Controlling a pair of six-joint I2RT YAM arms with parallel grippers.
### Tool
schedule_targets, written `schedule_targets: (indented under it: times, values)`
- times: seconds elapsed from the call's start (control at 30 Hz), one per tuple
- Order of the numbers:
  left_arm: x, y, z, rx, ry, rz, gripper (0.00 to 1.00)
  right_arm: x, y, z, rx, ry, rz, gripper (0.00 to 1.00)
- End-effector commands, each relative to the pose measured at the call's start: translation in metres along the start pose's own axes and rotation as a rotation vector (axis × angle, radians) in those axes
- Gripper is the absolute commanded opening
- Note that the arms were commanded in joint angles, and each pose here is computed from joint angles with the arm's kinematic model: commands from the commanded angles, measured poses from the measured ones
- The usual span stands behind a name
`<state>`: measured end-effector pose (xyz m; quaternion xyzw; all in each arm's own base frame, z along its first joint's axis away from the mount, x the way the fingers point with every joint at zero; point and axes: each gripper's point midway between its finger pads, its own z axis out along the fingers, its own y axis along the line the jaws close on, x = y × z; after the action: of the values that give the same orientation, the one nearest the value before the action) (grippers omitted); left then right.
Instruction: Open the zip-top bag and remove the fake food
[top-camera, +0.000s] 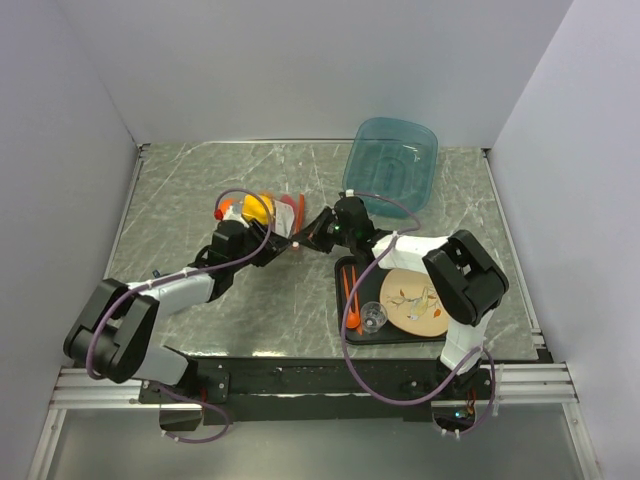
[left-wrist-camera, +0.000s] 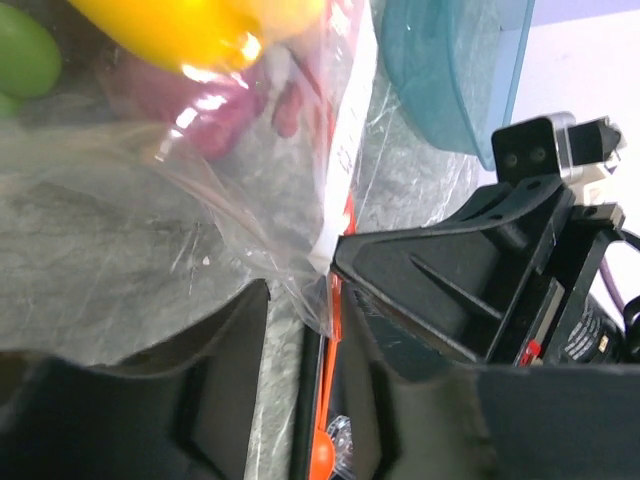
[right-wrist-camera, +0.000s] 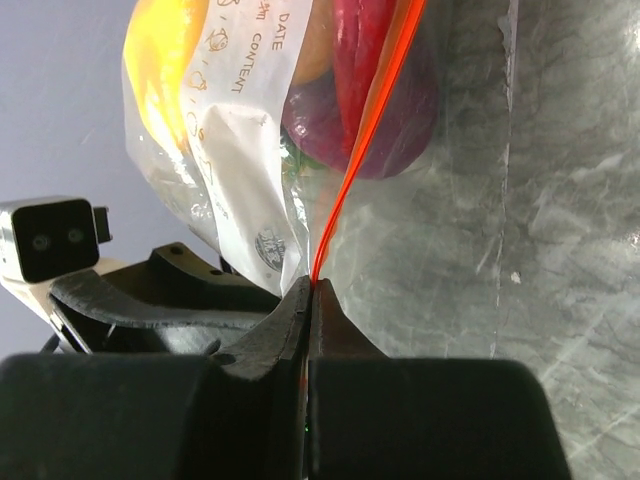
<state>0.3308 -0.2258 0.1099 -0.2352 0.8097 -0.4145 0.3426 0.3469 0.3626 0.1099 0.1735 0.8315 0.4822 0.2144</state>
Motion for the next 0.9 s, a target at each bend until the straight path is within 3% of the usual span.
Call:
schedule_targets:
  times: [0.0,0.13,0.2,0.23,0.37,0.87]
  values:
    - [-0.010,-0.019,0.007,0.057,-0.028,0.013,0.32,0.003,0.018,-0.011,-0.047,0.019,-0.035,0.01]
    - [-0.008,-0.016,0.010,0.055,-0.022,0.012,0.11,0.005,0.015,-0.013,-0.047,0.019,-0.029,0.03]
    - [-0.008,-0.016,0.012,0.061,-0.020,0.013,0.03,0.005,0.016,-0.015,-0.054,0.020,-0.029,0.10]
    - [-0.007,-0.017,0.012,0.063,-0.014,0.015,0.01,0.006,0.017,-0.016,-0.059,0.021,-0.026,0.22]
    - [-0.006,-0.020,0.015,0.082,-0.005,0.014,0.01,0.007,0.017,-0.023,-0.067,0.017,-0.027,0.45]
    - [-0.006,-0.026,0.018,0.082,0.012,0.031,0.01,0.013,0.001,-0.022,-0.104,0.046,0.066,0.43]
